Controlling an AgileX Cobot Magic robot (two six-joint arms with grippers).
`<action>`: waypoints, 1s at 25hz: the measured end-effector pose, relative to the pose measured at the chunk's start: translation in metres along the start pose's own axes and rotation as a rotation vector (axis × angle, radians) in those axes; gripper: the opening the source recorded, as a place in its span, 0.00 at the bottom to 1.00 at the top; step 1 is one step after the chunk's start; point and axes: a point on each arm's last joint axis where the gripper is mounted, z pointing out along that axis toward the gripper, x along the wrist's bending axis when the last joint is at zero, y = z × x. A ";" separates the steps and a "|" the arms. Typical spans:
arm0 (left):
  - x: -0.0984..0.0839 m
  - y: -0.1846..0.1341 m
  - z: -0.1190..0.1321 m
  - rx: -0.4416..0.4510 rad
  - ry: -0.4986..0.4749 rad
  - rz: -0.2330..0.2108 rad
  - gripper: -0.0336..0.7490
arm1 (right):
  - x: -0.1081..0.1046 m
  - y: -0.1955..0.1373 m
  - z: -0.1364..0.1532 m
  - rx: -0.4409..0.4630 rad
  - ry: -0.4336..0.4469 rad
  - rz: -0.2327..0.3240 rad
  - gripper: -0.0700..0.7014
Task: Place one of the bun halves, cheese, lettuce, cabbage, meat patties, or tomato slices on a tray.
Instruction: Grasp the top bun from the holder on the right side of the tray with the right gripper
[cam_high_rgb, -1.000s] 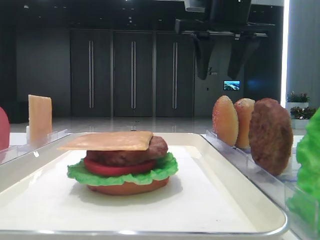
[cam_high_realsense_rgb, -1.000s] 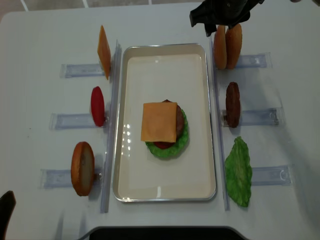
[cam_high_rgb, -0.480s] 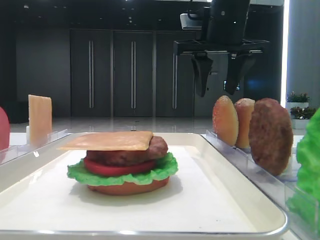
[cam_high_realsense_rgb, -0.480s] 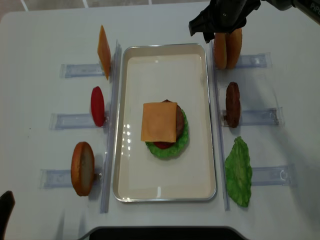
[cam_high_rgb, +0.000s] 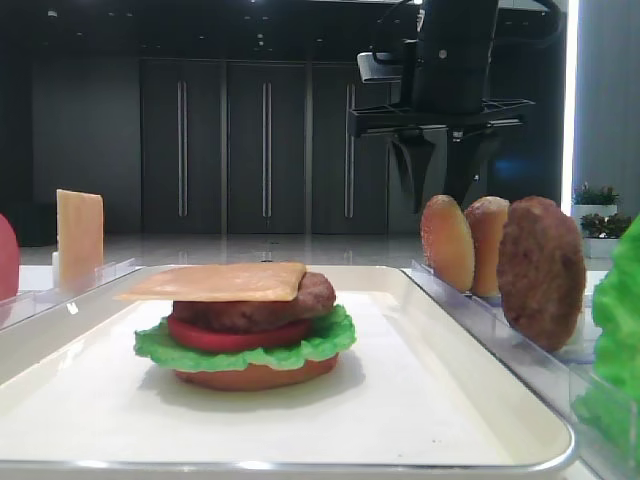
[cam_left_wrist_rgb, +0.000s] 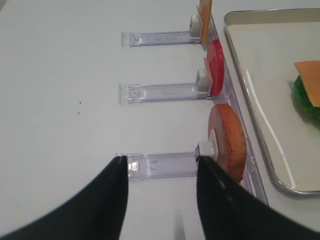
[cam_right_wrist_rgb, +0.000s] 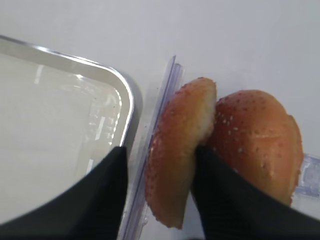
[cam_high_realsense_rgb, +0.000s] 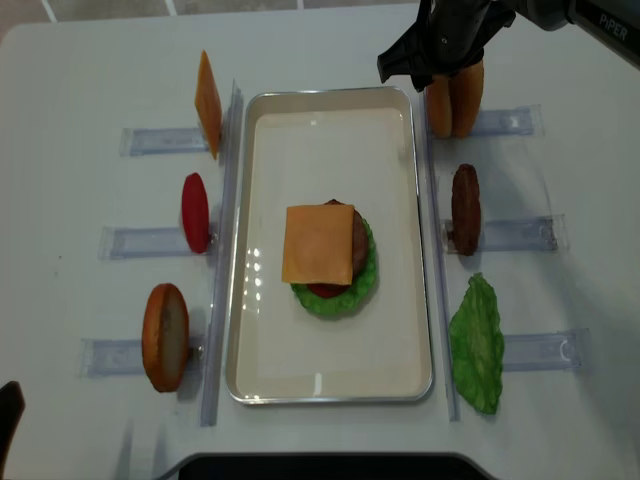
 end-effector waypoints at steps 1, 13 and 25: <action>0.000 0.000 0.000 0.000 0.000 0.000 0.48 | -0.001 0.000 0.000 0.003 -0.003 0.000 0.41; 0.000 0.000 0.000 0.000 0.000 0.000 0.45 | -0.002 0.000 0.001 0.009 0.000 0.011 0.20; 0.000 0.000 0.000 0.000 0.000 0.000 0.44 | -0.003 -0.002 0.002 0.029 -0.005 0.008 0.42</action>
